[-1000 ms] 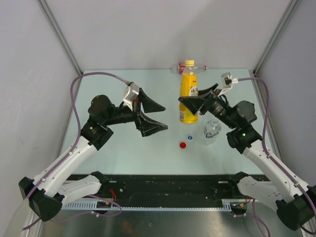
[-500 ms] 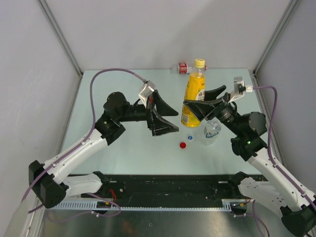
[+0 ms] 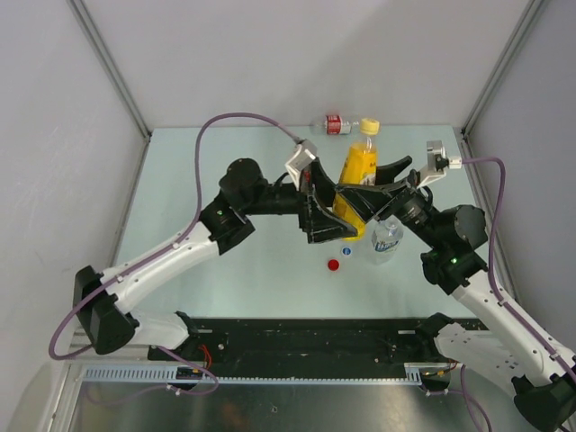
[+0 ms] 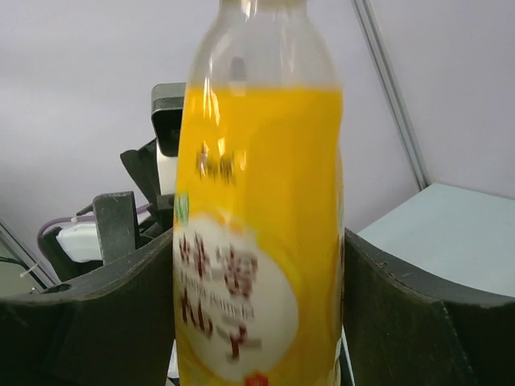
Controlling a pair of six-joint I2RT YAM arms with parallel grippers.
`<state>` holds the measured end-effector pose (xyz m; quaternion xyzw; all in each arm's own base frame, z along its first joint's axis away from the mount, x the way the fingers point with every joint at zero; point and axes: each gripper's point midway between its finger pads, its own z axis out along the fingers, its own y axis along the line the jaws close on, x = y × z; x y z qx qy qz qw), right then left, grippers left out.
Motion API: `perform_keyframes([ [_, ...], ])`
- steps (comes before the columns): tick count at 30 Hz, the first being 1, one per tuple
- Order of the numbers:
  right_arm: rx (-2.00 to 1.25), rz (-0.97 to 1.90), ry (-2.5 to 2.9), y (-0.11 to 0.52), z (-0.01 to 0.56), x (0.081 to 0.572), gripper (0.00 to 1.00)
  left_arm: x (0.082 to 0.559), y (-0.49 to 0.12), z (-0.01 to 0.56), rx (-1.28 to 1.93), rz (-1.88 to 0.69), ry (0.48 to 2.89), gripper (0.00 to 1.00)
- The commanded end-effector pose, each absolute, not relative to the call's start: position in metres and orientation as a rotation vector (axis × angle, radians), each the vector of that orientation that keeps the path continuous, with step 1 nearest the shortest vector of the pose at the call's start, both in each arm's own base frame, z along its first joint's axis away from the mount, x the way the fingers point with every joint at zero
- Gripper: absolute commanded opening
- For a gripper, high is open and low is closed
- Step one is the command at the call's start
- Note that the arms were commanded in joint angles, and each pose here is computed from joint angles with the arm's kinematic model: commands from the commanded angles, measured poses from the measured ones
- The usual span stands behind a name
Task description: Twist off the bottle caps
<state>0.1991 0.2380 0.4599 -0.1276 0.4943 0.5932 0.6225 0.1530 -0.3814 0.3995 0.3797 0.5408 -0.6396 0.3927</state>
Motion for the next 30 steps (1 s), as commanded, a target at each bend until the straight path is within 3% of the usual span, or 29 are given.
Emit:
perform_keyframes([
  [1, -0.29, 1.366, 1.085, 0.232, 0.473, 0.19, 0.73, 0.151, -0.396, 0.423, 0.959, -1.632, 1.301, 0.99],
  [6, -0.271, 1.34, 1.111, 0.229, 0.468, 0.192, 0.73, 0.149, -0.406, 0.424, 0.959, -1.632, 1.293, 0.96],
  [12, -0.253, 1.312, 1.144, 0.226, 0.462, 0.196, 0.73, 0.139, -0.415, 0.41, 1.014, -1.665, 1.308, 0.68],
  [14, -0.254, 1.307, 1.158, 0.227, 0.459, 0.197, 0.73, 0.136, -0.417, 0.398, 1.031, -1.668, 1.33, 0.63],
  [16, -0.256, 1.298, 1.174, 0.227, 0.455, 0.199, 0.73, 0.137, -0.414, 0.387, 1.022, -1.642, 1.348, 0.65],
  [21, -0.245, 1.228, 1.244, 0.222, 0.439, 0.204, 0.73, 0.147, -0.398, 0.362, 0.981, -1.498, 1.405, 0.81],
  [30, -0.282, 1.038, 1.465, 0.209, 0.381, 0.211, 0.75, 0.187, -0.351, 0.327, 0.881, -1.149, 1.595, 0.93],
])
